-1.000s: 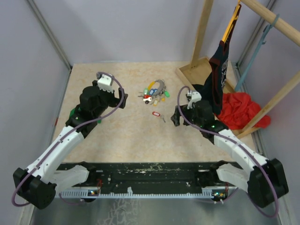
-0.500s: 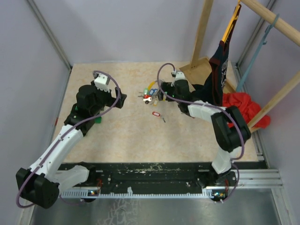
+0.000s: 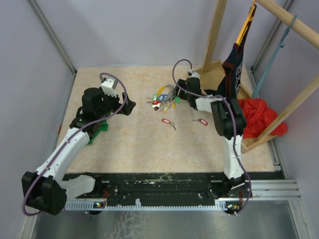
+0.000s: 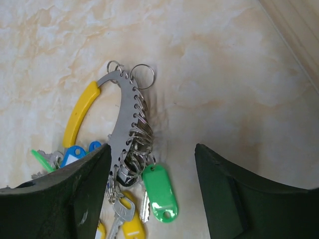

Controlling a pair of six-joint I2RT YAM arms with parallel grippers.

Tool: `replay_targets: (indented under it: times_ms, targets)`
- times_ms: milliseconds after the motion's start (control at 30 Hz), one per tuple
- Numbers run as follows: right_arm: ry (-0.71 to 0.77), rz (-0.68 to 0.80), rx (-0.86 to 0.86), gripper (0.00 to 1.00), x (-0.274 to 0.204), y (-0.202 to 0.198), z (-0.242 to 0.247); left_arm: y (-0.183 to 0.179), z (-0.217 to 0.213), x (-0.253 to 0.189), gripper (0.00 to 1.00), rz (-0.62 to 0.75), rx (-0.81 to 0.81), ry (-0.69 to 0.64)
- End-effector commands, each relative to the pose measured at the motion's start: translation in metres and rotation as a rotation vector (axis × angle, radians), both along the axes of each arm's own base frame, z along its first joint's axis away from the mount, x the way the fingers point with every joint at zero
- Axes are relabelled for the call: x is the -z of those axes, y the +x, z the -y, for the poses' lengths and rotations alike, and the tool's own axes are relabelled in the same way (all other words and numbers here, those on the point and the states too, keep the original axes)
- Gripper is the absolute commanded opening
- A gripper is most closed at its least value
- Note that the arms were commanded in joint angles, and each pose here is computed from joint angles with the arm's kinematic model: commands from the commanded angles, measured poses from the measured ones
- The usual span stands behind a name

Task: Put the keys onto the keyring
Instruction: Pick up the keyring from the center of the board.

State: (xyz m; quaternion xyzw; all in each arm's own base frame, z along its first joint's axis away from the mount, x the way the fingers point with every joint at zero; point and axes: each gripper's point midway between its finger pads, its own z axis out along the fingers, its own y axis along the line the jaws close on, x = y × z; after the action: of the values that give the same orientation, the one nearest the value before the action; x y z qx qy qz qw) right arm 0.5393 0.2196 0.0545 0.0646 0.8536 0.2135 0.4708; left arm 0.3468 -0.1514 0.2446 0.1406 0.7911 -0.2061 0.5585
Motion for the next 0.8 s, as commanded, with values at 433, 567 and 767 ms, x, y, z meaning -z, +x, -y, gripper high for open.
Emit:
replay_targets:
  times_ms: [433,567,767]
  targets:
    - [0.234,-0.012,-0.208,0.39,0.0,0.015,-0.062,0.003,0.008,-0.001,1.0,-0.048,0.061,-0.067]
    - [0.288,0.016,-0.268,0.18,-0.018,0.011,-0.073,0.003,0.008,0.001,1.0,-0.058,0.059,-0.071]
    - [0.369,0.12,-0.377,0.0,-0.072,-0.012,-0.092,0.008,0.001,0.005,1.0,-0.085,0.004,-0.064]
